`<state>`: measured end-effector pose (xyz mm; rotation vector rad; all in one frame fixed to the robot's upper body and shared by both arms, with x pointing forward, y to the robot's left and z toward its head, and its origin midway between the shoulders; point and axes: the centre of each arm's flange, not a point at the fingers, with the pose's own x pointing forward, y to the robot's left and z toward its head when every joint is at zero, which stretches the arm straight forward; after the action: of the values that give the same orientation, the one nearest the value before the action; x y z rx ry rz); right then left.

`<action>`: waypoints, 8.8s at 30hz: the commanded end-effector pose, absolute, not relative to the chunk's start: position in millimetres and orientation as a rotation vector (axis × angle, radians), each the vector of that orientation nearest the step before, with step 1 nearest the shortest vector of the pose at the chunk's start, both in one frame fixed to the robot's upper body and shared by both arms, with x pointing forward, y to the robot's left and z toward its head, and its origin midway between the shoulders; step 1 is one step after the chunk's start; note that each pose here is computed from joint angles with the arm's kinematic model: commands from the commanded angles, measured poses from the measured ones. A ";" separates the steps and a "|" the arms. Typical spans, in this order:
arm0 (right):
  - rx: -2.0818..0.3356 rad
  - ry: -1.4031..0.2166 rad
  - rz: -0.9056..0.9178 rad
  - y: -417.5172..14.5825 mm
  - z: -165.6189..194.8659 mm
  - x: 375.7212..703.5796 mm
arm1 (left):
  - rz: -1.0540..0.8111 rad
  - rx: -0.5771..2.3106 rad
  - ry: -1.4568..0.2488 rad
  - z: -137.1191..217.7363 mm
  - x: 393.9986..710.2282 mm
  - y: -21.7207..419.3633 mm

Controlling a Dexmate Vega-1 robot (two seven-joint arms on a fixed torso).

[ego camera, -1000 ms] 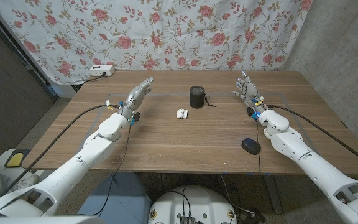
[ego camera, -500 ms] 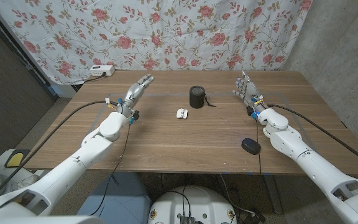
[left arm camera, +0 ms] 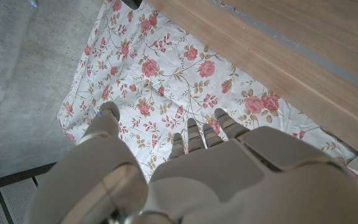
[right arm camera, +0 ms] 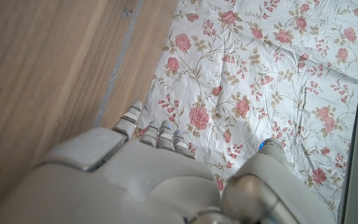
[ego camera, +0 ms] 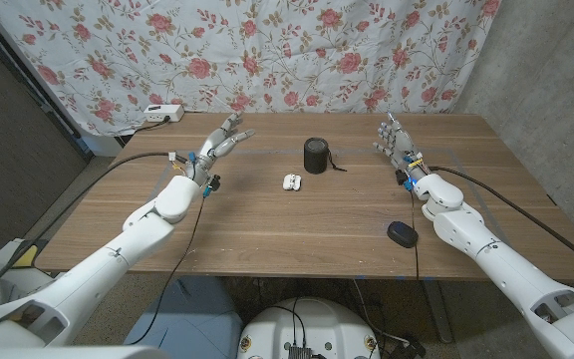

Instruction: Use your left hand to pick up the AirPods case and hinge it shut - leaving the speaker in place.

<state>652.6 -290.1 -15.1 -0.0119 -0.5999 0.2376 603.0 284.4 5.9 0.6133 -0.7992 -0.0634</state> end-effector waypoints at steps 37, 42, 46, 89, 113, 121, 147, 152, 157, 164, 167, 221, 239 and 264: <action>-0.034 -0.609 0.249 -289.0 -15.2 644.9 | 0.178 1.176 -0.833 45.5 554.5 249.3; -0.034 -0.607 0.248 -288.5 -15.5 644.6 | 0.169 1.222 -0.820 50.1 553.6 246.6; -0.021 -0.604 0.246 -288.0 -14.7 644.9 | 0.125 1.223 -0.770 55.5 554.0 242.0; -0.062 -0.613 0.292 -282.3 -4.0 646.8 | 0.243 1.607 -0.800 57.3 555.0 193.3; -0.082 -0.604 0.290 -275.3 -0.7 649.0 | 0.151 1.647 -0.758 51.7 568.9 189.0; -0.084 -0.596 0.287 -275.7 -1.9 650.0 | 0.109 1.673 -0.734 50.1 574.0 183.5; -0.077 -0.594 0.280 -279.8 -4.7 649.1 | 0.005 1.689 -0.701 30.9 588.9 171.9; -0.081 -0.595 0.281 -280.3 -5.3 648.4 | -0.027 1.703 -0.692 31.4 589.0 170.1; -0.082 -0.592 0.279 -280.6 -6.3 648.0 | -0.021 1.713 -0.717 28.2 588.0 167.9; -0.080 -0.588 0.274 -280.9 -7.5 647.4 | -0.036 1.749 -0.703 23.5 590.4 167.2; -0.082 -0.589 0.271 -281.2 -7.7 647.2 | -0.026 1.766 -0.698 22.8 590.8 166.2; -0.034 -0.588 0.250 -286.5 -13.8 654.6 | -0.120 1.807 -0.625 4.5 618.0 152.3; -0.034 -0.598 0.242 -283.6 -9.4 654.2 | -0.164 1.842 -0.618 0.7 620.3 144.3; -0.030 -0.589 0.241 -281.0 -12.1 655.7 | -0.179 1.806 -0.622 -5.8 623.4 146.5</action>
<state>653.6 -283.6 -9.5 -0.0340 -0.5978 0.2402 621.9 145.1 -4.0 1.8209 -0.6282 -0.1694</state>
